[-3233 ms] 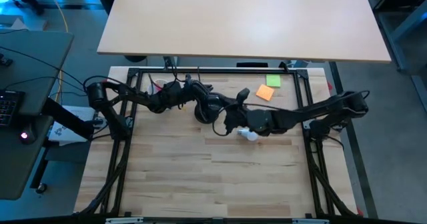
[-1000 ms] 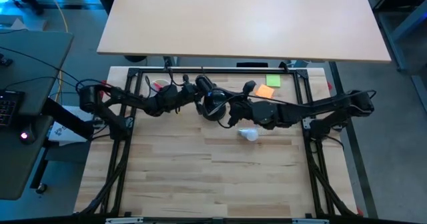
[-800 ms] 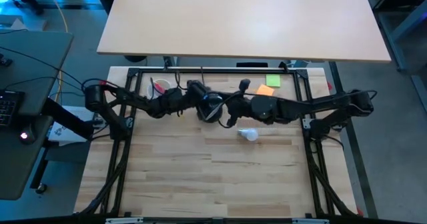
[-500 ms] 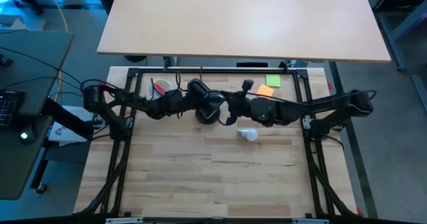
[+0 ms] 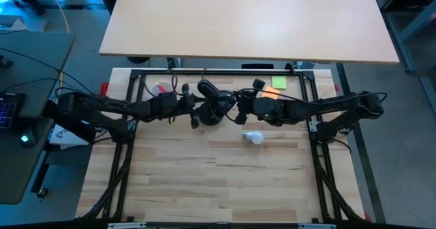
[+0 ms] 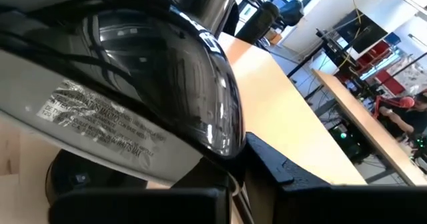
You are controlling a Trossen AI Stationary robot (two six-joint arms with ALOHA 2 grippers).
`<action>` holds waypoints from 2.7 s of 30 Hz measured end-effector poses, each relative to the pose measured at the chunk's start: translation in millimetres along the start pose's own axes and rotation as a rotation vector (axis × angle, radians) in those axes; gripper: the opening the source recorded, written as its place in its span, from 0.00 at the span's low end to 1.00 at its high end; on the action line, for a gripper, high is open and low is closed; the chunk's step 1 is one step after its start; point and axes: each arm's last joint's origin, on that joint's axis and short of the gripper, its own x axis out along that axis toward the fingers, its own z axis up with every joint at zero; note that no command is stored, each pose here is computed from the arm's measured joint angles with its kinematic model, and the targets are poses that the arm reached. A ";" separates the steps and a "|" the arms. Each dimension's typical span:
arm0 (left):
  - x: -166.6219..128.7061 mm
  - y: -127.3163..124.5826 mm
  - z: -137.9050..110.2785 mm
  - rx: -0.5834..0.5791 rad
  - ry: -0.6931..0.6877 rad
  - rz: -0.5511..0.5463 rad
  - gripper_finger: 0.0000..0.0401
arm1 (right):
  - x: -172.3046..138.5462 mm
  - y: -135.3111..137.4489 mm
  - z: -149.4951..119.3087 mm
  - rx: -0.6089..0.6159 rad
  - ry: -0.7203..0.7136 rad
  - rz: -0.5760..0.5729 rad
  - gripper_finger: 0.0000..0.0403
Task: Screw lightbulb
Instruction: Insert the light bulb into the desk lamp
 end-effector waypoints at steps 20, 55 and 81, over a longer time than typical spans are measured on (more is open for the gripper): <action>-13.3 27.4 4.4 0.087 0.031 0.066 0.46 | -2.4 -1.2 4.3 0.091 -0.031 -0.008 0.04; 58.1 10.5 -66.3 -0.103 0.105 0.201 0.12 | -18.9 -31.9 32.9 0.704 0.131 0.003 0.04; 57.5 8.3 -66.6 -0.107 0.096 0.216 0.12 | -40.6 -33.1 54.1 0.640 0.128 0.243 0.38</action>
